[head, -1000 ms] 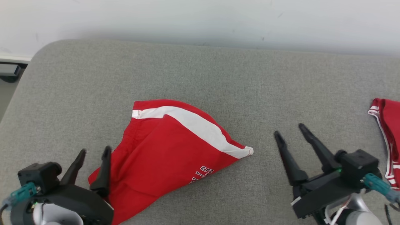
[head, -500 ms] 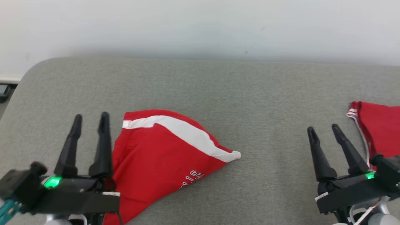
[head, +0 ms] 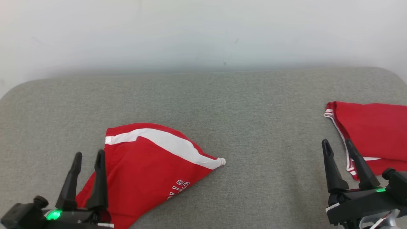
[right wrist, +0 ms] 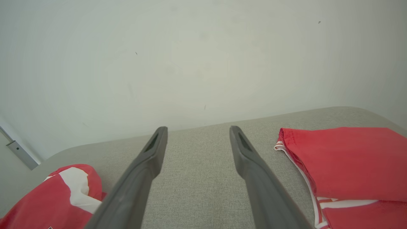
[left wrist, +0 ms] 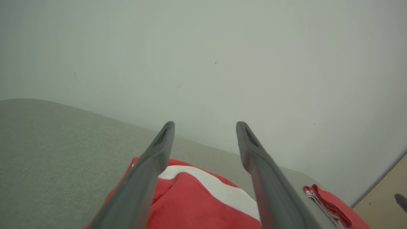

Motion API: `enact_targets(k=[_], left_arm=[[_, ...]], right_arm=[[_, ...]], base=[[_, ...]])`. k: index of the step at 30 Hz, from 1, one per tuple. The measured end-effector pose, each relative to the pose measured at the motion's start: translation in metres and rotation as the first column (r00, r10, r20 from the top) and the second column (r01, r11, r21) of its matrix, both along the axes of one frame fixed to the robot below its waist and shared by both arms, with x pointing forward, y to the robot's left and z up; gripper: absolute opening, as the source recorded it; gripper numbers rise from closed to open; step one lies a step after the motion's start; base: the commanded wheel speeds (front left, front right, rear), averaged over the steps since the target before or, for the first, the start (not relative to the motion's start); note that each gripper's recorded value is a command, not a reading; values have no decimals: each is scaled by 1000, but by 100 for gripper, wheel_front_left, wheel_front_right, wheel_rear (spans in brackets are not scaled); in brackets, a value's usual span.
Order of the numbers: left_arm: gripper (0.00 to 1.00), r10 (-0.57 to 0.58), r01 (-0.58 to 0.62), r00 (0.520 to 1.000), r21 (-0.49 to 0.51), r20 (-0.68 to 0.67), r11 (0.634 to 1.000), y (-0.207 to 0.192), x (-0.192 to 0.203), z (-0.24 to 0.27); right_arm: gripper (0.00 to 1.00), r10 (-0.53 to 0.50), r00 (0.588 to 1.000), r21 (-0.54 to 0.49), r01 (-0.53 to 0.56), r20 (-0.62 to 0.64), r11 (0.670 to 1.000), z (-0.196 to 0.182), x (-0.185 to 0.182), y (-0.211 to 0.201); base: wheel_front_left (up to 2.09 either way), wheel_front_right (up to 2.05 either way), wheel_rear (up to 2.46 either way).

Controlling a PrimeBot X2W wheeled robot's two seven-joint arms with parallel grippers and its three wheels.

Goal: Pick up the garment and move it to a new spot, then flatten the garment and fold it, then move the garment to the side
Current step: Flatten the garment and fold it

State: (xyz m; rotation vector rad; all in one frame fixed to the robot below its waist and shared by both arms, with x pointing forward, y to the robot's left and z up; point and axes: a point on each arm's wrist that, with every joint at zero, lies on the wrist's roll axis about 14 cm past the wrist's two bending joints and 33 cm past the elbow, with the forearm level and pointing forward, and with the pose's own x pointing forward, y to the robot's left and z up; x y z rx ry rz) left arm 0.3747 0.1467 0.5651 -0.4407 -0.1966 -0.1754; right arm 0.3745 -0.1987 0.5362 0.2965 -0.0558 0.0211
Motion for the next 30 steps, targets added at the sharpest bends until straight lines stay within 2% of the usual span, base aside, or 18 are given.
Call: enact_targets(k=[6,9,30], left_arm=[[100,-67,76,995,120,-78,990,-11,-1,-35],[100,-59,77,992,169,-111,983,-8,0,-48],[100,-12,41,989,200,-144,979,3,0,-53]], right_arm=[[100,-14,1000,18,14,-14,1000,-13,-7,-1],[100,-3,999,19,4,-46,1000,-26,-7,4],[100,63,994,-12,-64,-88,998,-35,6,24]], base=[[0,0,0],[0,0,0],[0,0,0]])
